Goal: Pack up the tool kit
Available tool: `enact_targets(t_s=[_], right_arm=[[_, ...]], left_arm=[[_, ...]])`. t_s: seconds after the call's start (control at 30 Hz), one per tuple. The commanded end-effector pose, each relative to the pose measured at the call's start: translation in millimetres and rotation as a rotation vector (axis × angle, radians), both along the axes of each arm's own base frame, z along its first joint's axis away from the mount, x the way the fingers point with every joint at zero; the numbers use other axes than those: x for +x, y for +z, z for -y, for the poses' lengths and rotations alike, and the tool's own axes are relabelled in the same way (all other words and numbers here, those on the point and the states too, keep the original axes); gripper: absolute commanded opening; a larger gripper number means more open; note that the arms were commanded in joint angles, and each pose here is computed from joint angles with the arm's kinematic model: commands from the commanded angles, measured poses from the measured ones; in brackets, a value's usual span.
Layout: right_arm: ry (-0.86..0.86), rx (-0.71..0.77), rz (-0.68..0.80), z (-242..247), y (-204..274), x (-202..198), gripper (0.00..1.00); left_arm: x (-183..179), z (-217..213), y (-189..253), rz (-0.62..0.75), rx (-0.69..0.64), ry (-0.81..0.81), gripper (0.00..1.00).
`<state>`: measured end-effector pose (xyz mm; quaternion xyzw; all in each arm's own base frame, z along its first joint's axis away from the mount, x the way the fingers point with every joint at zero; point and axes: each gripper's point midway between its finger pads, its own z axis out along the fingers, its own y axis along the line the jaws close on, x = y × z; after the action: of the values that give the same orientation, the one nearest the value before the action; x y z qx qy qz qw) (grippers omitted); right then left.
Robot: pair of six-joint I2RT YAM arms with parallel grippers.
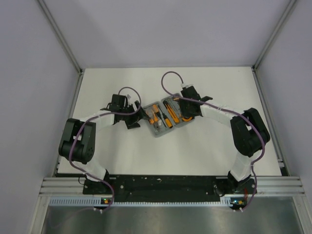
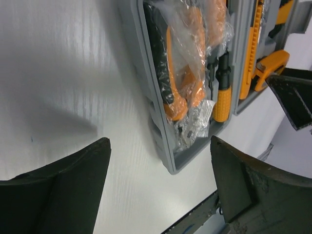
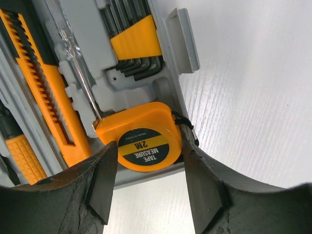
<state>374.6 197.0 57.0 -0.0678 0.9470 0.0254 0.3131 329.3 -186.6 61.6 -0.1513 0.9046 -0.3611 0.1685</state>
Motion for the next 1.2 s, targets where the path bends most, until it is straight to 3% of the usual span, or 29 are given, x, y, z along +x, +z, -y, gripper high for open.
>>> enact_targets(t_s=[0.0,0.17,0.4,0.83,1.17], right_arm=[[0.093,-0.035,0.012,-1,14,-5,0.57],[0.193,-0.051,0.016,-6,8,-5,0.63],[0.191,-0.044,0.046,-7,11,-1,0.63],[0.22,-0.043,0.14,-16,47,17,0.62],[0.292,-0.062,0.138,-29,37,20,0.62]], left_arm=[[26,-1,-5,0.05,0.096,0.035,0.86],[30,-2,-23,0.02,0.199,0.051,0.83],[32,1,-37,-0.009,0.226,0.064,0.76],[34,-4,-40,-0.013,0.266,0.077,0.72],[34,-3,-42,-0.018,0.267,0.063,0.68]])
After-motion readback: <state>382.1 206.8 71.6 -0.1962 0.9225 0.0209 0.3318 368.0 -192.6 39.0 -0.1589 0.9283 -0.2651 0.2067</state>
